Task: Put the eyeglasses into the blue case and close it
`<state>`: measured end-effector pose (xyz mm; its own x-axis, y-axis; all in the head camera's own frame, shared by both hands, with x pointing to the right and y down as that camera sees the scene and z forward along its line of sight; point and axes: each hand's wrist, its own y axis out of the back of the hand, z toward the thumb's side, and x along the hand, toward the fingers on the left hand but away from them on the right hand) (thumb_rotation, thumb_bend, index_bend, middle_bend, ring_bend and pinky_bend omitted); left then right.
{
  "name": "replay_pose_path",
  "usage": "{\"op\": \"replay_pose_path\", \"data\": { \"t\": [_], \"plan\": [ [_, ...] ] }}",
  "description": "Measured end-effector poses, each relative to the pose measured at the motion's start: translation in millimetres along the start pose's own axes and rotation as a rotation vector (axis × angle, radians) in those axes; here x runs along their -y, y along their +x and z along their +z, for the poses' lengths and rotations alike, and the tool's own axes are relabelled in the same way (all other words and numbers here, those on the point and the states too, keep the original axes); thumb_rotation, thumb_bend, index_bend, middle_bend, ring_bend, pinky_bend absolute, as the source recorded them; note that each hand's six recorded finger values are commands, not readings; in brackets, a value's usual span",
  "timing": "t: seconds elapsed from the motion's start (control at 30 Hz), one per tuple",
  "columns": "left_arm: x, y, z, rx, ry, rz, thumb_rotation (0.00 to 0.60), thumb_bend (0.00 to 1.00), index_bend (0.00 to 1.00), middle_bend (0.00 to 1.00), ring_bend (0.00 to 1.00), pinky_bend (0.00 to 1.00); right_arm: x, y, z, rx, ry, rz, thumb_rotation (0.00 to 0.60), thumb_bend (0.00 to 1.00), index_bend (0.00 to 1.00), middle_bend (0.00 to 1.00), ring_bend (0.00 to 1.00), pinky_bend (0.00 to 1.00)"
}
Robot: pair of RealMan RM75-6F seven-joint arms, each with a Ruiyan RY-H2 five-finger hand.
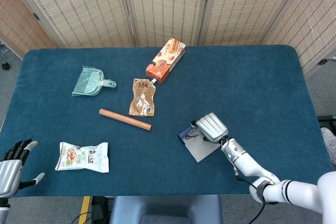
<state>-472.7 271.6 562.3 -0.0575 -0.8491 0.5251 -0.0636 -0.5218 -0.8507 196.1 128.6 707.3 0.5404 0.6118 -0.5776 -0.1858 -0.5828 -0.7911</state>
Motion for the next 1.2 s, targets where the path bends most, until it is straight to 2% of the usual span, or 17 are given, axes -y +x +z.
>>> {"op": "replay_pose_path", "data": {
  "t": [0.1, 0.4, 0.5, 0.6, 0.87, 1.07, 1.2],
  "plan": [
    [1, -1, 0, 0.000, -0.003, -0.003, 0.600, 0.20, 0.18, 0.13, 0.10, 0.22, 4, 3, 1, -0.007, 0.003, -0.011, 0.600, 0.51, 0.57, 1.00, 1.00, 1.00],
    [4, 0, -1, -0.001, -0.010, -0.010, 0.600, 0.20, 0.18, 0.13, 0.10, 0.22, 19, 19, -3, 0.006, 0.007, -0.008, 0.600, 0.44, 0.28, 1.00, 1.00, 1.00],
    [6, 1, 1, 0.004, -0.012, -0.014, 0.600, 0.20, 0.18, 0.13, 0.10, 0.22, 24, 25, -5, 0.016, 0.007, -0.009, 0.600, 0.36, 0.21, 1.00, 1.00, 1.00],
    [6, 1, 1, 0.006, -0.014, -0.015, 0.600, 0.20, 0.18, 0.13, 0.10, 0.22, 25, 30, -8, 0.027, -0.004, -0.019, 0.600, 0.30, 0.18, 1.00, 1.00, 1.00],
    [6, 2, 1, 0.005, -0.014, -0.018, 0.600, 0.20, 0.18, 0.13, 0.10, 0.22, 23, 42, -12, 0.042, -0.024, -0.043, 0.600, 0.24, 0.17, 1.00, 1.00, 1.00],
    [7, 2, 3, 0.014, -0.017, -0.021, 0.600, 0.20, 0.18, 0.13, 0.10, 0.22, 21, 32, -12, 0.058, -0.012, -0.059, 0.600, 0.19, 0.13, 1.00, 1.00, 1.00],
    [5, 0, -1, 0.003, -0.016, -0.020, 0.600, 0.20, 0.18, 0.13, 0.10, 0.22, 19, 27, -11, 0.062, -0.027, -0.074, 0.600, 0.19, 0.13, 1.00, 1.00, 1.00]
  ]
}}
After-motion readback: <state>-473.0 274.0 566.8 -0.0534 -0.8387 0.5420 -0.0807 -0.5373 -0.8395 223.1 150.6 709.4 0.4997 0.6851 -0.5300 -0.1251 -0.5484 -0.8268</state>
